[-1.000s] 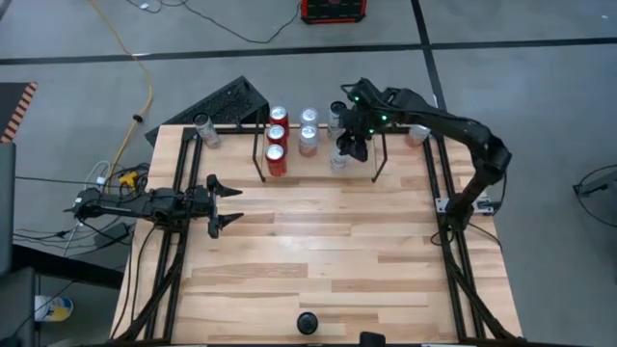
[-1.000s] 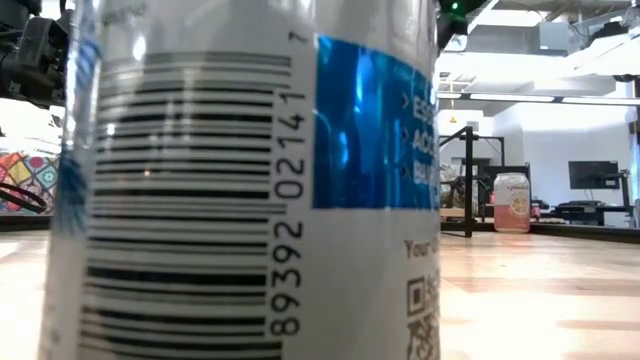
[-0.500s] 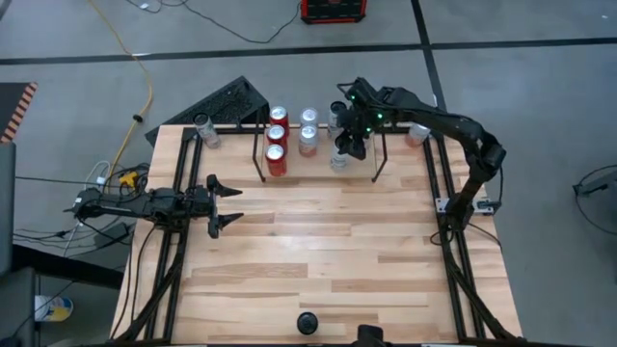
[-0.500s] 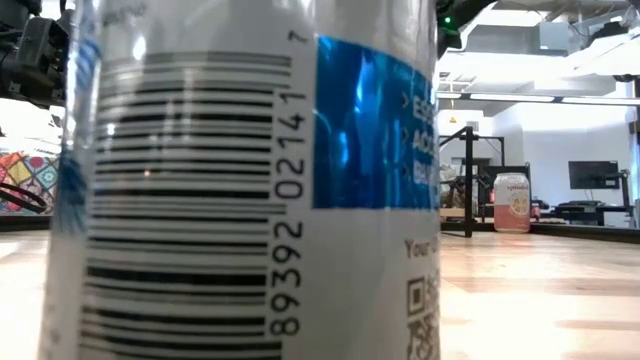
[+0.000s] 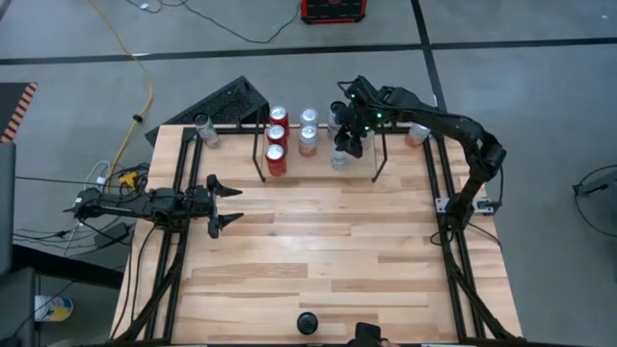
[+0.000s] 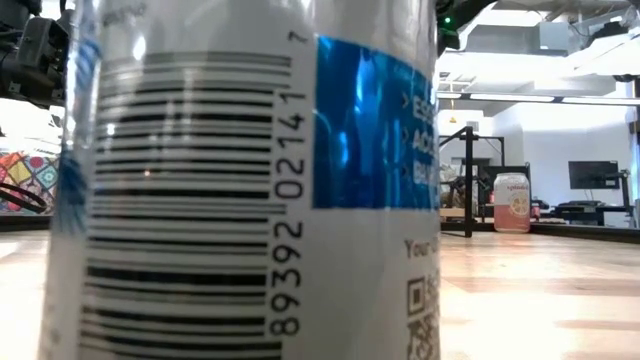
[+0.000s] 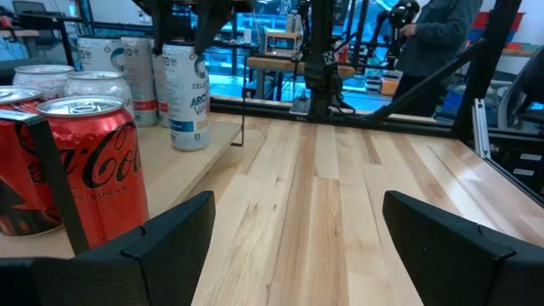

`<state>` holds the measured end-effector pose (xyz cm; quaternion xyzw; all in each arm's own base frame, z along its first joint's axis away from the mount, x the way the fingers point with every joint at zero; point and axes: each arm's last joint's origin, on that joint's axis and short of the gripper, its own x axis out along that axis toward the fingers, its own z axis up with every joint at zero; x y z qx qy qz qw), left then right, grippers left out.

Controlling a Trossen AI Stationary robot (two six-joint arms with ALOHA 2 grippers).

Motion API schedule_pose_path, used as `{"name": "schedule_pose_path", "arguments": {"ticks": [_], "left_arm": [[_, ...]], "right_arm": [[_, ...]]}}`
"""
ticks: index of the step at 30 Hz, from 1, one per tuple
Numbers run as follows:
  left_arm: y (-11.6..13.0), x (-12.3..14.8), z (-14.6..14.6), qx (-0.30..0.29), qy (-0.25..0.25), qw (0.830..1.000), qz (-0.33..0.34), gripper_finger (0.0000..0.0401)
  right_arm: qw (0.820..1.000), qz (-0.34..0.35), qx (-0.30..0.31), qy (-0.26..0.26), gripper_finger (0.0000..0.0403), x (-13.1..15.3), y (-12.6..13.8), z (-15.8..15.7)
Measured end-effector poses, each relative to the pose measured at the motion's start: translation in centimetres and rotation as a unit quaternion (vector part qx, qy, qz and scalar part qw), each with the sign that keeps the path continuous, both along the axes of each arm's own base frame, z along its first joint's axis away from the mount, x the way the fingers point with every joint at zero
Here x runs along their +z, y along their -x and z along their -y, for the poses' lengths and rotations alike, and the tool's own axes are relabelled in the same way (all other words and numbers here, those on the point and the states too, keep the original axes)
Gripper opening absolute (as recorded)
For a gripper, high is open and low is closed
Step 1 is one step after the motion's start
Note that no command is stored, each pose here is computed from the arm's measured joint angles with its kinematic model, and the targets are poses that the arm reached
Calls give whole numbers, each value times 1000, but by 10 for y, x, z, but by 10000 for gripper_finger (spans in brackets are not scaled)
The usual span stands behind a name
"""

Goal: Place canned beverage on shelf
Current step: Put the top white blue soda can on the shelf aligned with the other white blue soda can

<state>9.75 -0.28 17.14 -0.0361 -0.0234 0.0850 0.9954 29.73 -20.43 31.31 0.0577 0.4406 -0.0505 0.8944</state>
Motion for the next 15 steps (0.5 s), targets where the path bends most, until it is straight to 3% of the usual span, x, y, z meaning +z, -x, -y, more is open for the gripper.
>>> {"name": "schedule_pose_path", "arguments": {"ticks": [15], "left_arm": [[0,0,0,0,0,1000,0,327]], "right_arm": [[998,23,-3,54,282,21,-9,-4]]}}
